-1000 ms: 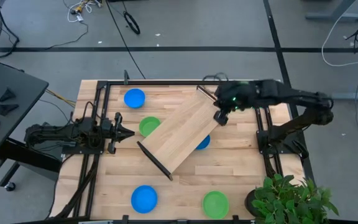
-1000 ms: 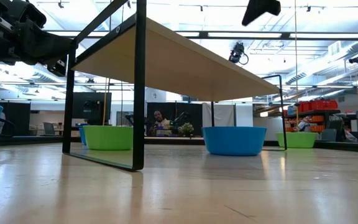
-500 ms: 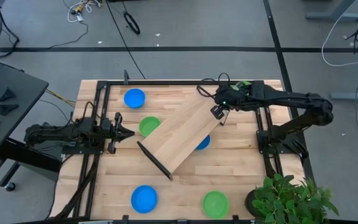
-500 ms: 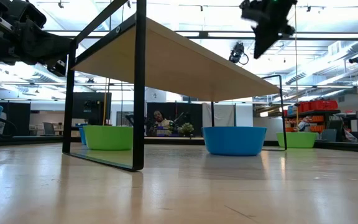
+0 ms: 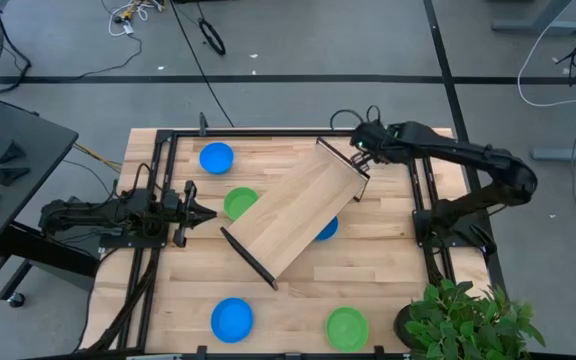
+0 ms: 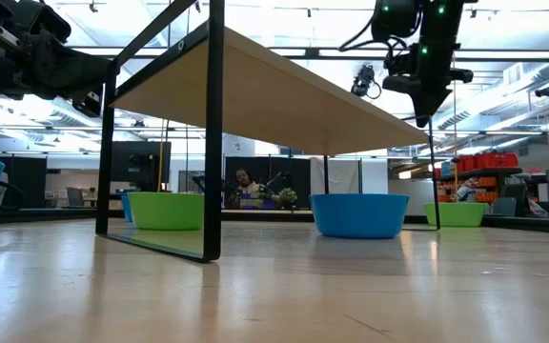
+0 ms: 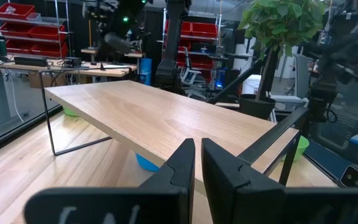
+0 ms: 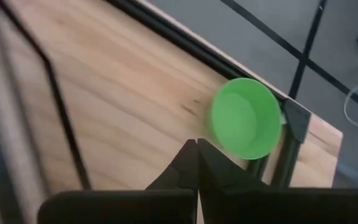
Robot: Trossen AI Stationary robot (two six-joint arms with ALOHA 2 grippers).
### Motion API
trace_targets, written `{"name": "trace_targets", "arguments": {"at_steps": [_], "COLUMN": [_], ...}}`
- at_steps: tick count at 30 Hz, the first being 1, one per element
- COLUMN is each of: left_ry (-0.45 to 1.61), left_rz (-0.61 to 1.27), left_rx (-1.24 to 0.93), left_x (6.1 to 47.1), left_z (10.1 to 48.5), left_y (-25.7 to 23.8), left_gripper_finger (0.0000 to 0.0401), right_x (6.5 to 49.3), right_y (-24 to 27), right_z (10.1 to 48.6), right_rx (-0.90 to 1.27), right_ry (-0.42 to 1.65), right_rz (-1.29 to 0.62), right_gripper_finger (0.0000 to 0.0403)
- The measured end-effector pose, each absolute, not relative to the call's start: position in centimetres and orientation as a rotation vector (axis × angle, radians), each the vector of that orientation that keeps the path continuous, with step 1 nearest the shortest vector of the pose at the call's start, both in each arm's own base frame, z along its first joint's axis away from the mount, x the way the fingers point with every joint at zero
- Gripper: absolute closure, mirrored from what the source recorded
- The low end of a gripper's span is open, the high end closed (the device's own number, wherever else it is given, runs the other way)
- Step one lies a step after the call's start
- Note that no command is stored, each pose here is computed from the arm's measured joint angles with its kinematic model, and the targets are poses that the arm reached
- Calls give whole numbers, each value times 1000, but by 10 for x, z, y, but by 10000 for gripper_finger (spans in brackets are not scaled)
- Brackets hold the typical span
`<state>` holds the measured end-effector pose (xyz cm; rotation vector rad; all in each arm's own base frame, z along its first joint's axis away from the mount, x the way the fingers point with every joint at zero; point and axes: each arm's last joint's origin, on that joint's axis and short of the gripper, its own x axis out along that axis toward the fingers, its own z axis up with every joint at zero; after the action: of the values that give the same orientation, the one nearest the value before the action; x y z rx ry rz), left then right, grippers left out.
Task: Pick & Place Mini bowls
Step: Put the top green bowl on the shelf
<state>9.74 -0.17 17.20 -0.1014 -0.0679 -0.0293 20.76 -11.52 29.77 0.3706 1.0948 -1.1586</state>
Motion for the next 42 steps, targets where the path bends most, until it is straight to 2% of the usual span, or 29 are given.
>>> {"name": "trace_targets", "arguments": {"at_steps": [10, 17, 23, 42], "left_ry": [-68, -69, -68, -68], "left_rz": [-29, -29, -29, -29], "left_rx": [-101, -102, -102, -102], "left_x": [97, 97, 97, 97], "left_z": [172, 172, 172, 172], "left_y": [-2, -2, -2, -2], "left_gripper_finger": [369, 369, 369, 369], "right_x": [191, 190, 193, 181], "right_y": [-136, -128, -128, -130], "right_z": [296, 265, 252, 272], "right_rx": [489, 537, 555, 563], "right_ry": [1108, 1158, 1104, 923], "right_rz": [-1251, -1248, -1246, -1277], "right_gripper_finger": [403, 403, 403, 403]}}
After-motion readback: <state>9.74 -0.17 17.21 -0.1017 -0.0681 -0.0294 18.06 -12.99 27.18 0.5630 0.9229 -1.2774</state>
